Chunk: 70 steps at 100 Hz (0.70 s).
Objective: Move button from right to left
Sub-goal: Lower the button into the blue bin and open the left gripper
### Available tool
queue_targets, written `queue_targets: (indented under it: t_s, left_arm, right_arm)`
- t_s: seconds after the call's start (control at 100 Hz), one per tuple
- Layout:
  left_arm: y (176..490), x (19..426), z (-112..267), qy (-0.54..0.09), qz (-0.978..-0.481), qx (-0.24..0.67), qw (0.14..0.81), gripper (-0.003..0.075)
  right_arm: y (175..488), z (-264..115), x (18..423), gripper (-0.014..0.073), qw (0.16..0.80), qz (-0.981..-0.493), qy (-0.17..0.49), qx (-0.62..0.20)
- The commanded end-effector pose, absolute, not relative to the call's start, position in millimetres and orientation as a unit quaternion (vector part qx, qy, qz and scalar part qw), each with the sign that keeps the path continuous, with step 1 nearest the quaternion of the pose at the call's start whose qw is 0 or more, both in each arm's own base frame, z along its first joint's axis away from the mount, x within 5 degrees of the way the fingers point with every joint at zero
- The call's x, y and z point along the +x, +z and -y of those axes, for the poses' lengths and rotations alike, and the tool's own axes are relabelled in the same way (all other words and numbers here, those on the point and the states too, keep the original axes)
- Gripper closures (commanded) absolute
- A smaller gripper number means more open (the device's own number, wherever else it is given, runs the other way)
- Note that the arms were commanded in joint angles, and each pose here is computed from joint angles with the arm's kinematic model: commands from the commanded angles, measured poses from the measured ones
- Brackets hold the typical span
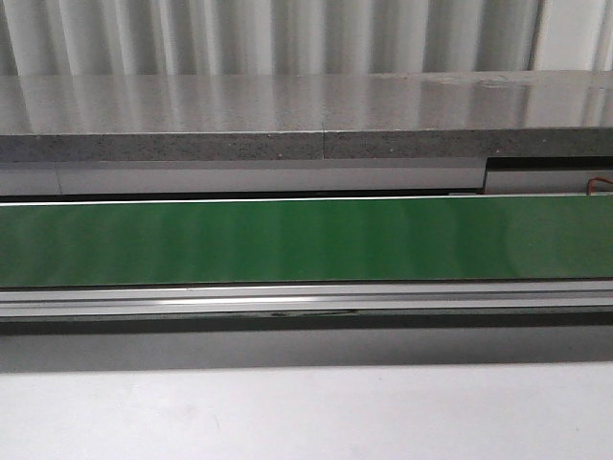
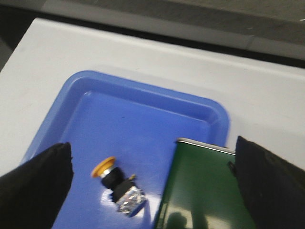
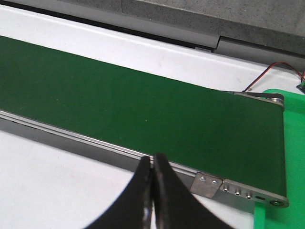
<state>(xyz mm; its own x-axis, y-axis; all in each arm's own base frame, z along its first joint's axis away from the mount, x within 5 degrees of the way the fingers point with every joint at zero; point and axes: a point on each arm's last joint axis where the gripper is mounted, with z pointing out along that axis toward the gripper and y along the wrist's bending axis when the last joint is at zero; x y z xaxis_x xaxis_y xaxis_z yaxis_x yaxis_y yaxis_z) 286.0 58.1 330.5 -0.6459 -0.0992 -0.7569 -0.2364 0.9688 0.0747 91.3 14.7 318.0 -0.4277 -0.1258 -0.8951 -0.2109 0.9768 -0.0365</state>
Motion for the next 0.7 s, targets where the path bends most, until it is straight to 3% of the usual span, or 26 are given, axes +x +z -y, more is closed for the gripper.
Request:
queue_targets:
  t_s: [0.0,0.19,0.31,0.43,0.62,0.69]
  left_arm:
    - [355,264,-31,0.054,-0.865,-0.060,0.496,0.0060]
    - [354,211,3,-0.003,-0.841,-0.019,0.540,0.0062]
    - [352,178,13,-0.033,-0.828,-0.007,0.560,0.0127]
    - [345,150,15,-0.047,-0.815,0.004,0.578,0.0304]
    - [333,116,12,-0.052,-0.797,0.007,0.602,0.0741]
    - [329,109,11,-0.054,-0.793,0.006,0.607,0.0740]
  right_arm:
    - [331,-14,93,0.0662,0.561,-0.822,0.039,-0.090]
    - [331,-14,93,0.0662,0.561,-0.822,0.039,-0.090]
    - [331,-14,93,0.0662,0.561,-0.822,0.039,-0.090]
    - [331,-14,93,0.0662,0.561,-0.822,0.039,-0.090]
    - [331,-14,93,0.0662,0.561,-0.822,0.039,-0.090]
    - [331,-14,93,0.0662,0.561,-0.822,0.039,-0.090]
